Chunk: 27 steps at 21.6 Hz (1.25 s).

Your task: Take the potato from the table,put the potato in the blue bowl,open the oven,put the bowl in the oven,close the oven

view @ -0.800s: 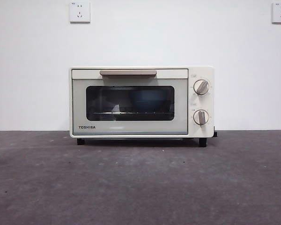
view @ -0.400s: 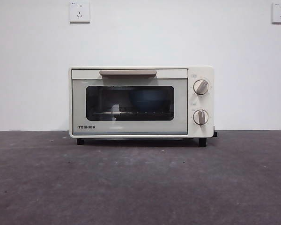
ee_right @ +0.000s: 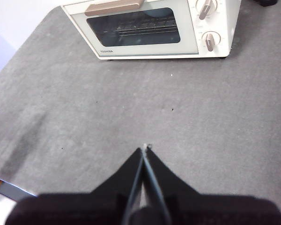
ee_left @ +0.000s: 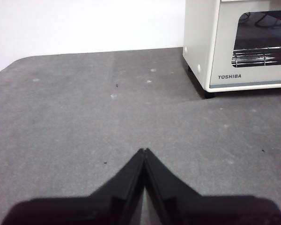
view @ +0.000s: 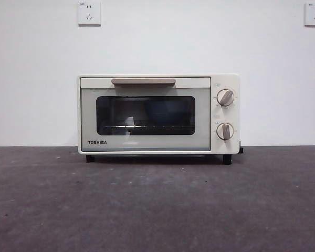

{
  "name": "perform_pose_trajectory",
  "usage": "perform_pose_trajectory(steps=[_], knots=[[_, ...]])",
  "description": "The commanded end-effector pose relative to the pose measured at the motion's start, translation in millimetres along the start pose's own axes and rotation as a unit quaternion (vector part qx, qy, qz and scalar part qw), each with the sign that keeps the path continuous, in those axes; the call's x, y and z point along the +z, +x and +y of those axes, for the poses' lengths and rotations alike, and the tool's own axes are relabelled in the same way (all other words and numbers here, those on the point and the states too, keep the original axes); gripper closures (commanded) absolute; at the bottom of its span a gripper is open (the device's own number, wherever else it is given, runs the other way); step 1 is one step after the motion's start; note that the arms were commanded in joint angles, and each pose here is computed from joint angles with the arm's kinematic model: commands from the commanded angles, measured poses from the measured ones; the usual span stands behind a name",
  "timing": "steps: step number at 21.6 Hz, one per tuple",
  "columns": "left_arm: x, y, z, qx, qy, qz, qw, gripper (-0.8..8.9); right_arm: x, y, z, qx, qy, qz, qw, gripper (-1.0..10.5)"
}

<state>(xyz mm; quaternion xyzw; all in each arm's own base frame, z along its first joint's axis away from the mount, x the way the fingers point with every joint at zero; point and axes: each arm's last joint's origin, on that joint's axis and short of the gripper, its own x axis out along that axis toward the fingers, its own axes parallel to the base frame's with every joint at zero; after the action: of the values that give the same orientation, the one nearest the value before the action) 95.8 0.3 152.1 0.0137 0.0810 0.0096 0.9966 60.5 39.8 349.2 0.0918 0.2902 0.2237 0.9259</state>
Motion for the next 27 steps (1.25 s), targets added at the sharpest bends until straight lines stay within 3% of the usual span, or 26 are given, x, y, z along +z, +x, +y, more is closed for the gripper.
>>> perform_pose_trajectory(steps=[1, 17, 19, 21, 23, 27], knots=[[-2.1, 1.0, -0.3, -0.001, 0.002, 0.001, 1.0, 8.17, -1.9, 1.7, -0.7, -0.003, 0.0, 0.005, 1.0, 9.5], [-4.0, 2.6, -0.4, -0.002, 0.002, 0.015, 1.0, 8.17, -17.4, -0.5, -6.9, -0.036, -0.004, 0.083, 0.996, 9.5], [-4.3, 2.7, -0.4, -0.002, 0.003, 0.016, 1.0, 8.17, -20.1, -5.8, -14.2, -0.101, -0.062, 0.071, 0.99, 9.5], [-4.6, 2.9, -0.4, -0.002, 0.003, 0.018, 1.0, 8.17, -16.2, -2.1, -21.0, -0.149, -0.056, 0.004, 0.987, 9.5], [-4.8, 3.1, -0.4, -0.002, 0.003, 0.02, 1.0, 8.17, -13.1, 10.5, -30.0, -0.172, -0.028, -0.108, 0.979, 9.5], [-5.0, 3.3, -0.4, -0.002, 0.003, 0.021, 1.0, 8.17, -19.7, 40.6, -55.4, -0.174, -0.016, -0.296, 0.939, 9.5]])
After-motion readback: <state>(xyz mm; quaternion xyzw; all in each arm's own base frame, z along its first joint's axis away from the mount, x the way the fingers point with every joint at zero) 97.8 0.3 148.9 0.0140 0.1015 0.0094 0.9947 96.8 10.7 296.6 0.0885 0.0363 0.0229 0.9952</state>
